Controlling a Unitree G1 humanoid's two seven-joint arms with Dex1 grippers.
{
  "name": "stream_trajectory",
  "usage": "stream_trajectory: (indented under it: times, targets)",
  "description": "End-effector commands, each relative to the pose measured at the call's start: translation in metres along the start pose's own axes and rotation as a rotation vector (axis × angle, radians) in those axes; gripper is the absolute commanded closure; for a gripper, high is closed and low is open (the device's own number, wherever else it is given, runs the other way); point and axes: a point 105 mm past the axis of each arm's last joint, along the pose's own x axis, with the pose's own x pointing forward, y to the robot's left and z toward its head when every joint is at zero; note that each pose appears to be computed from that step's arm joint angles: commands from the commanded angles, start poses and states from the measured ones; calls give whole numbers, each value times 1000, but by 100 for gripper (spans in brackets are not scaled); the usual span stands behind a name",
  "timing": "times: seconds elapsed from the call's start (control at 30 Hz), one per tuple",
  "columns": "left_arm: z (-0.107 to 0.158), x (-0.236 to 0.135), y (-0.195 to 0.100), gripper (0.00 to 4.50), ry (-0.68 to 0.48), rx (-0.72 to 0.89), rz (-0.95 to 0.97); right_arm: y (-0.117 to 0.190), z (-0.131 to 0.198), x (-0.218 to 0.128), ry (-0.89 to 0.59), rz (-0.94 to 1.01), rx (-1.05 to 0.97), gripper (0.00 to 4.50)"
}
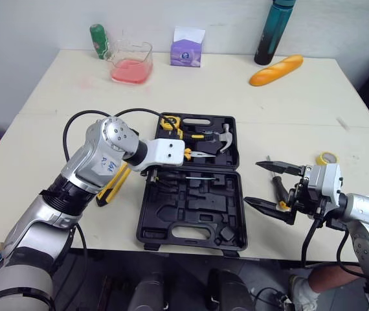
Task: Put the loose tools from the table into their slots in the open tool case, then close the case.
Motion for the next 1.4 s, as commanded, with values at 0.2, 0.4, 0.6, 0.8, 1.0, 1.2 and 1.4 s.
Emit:
stream_trajectory:
  times: [0.2,0.4,0.6,0.8,1.0,1.2,1.4]
  targets:
    - [20,-34,9,113,-481,-125,179,-5,10,-3,-26,-34,-23,0]
    - [10,-38,3,361,-638,-220,205,-9,-3,-11,-20,-63,-7,0]
    - [4,-11,-5,436,-636,-275,207,-11,-7,-14,-20,-77,-9,0]
    - [-9,16,-7,436,-575,-324,218,-11,-6,-13,-21,-76,-11,0]
    - [-25,37,-10,436,-519,-375,220,-11,-3,-9,-25,-74,-14,0]
    - [-37,46,-14,436,-473,-419,209,-11,-2,-8,-23,-77,-15,0]
    - [-51,54,-23,436,-392,-432,168,-10,-3,-10,-18,-81,-15,0]
